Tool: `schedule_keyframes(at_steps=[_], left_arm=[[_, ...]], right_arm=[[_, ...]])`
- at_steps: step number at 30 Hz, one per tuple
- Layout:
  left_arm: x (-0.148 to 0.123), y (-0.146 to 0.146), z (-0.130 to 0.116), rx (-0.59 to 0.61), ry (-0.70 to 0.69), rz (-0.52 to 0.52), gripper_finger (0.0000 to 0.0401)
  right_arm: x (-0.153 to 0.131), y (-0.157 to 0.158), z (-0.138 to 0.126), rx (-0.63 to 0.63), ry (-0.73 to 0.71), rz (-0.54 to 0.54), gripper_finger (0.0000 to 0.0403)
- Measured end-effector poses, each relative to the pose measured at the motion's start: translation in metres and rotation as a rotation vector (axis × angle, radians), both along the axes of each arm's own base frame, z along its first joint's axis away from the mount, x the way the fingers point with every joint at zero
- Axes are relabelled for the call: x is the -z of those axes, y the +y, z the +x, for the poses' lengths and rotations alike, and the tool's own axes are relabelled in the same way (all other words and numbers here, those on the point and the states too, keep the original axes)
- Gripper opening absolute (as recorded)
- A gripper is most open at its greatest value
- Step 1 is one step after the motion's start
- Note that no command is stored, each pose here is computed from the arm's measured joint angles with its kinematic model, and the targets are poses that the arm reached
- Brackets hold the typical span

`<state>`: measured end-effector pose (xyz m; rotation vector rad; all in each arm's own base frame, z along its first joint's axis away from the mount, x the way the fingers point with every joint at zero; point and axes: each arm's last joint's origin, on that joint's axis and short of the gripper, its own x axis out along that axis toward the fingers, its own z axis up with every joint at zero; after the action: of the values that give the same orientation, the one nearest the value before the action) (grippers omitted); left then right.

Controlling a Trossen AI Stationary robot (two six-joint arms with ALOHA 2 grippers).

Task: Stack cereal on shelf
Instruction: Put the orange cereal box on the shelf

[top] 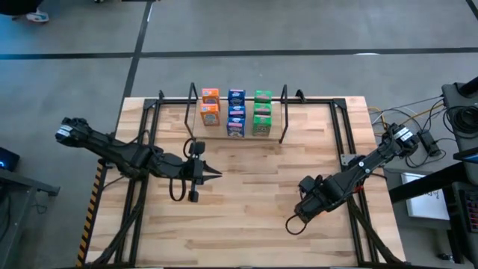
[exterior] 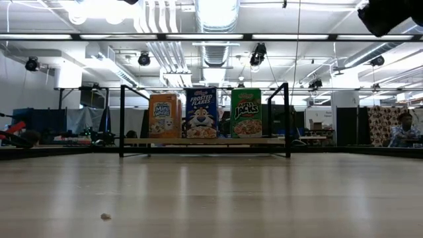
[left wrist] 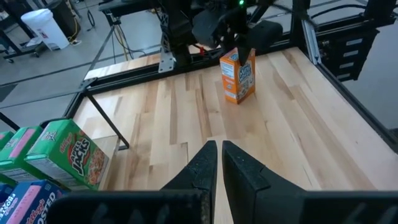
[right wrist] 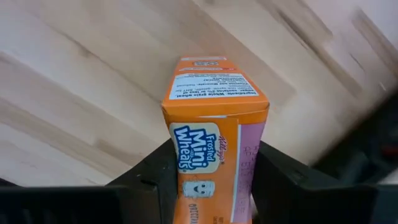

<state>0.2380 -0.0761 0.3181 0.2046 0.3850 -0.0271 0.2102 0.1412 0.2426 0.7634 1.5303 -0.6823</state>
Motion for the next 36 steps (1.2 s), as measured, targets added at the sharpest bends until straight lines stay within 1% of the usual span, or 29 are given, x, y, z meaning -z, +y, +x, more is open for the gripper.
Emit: schedule_keyframes(at_steps=[4, 9, 13, 17, 23, 30, 36], left_arm=[[0.004, 0.0, 0.0, 0.004, 0.013, 0.014, 0.0008], [0.004, 0.0, -0.001, 0.012, 0.009, 0.033, 0.0008], [0.001, 0.002, -0.005, 0.014, -0.006, 0.035, 0.0008], [0.001, 0.005, -0.013, 0.015, -0.016, 0.036, 0.0008], [0.004, 0.013, -0.03, -0.053, -0.047, 0.055, 0.0008], [0.003, 0.02, -0.05, -0.059, -0.125, 0.025, 0.0008], [0.002, 0.025, -0.063, -0.061, -0.157, 0.01, 0.0008]], right_arm=[[-0.001, 0.007, 0.005, -0.059, -0.147, -0.071, 0.0152], [-0.002, 0.016, 0.006, -0.238, -0.331, -0.249, 0.0154], [-0.003, 0.018, 0.01, -0.337, -0.439, -0.365, 0.0154], [-0.005, 0.017, 0.019, -0.416, -0.511, -0.416, 0.0152], [-0.01, 0.011, 0.035, -0.511, -0.598, -0.485, 0.0151], [-0.017, -0.001, 0.056, -0.606, -0.689, -0.564, 0.015], [-0.027, -0.013, 0.076, -0.68, -0.773, -0.629, 0.0149]])
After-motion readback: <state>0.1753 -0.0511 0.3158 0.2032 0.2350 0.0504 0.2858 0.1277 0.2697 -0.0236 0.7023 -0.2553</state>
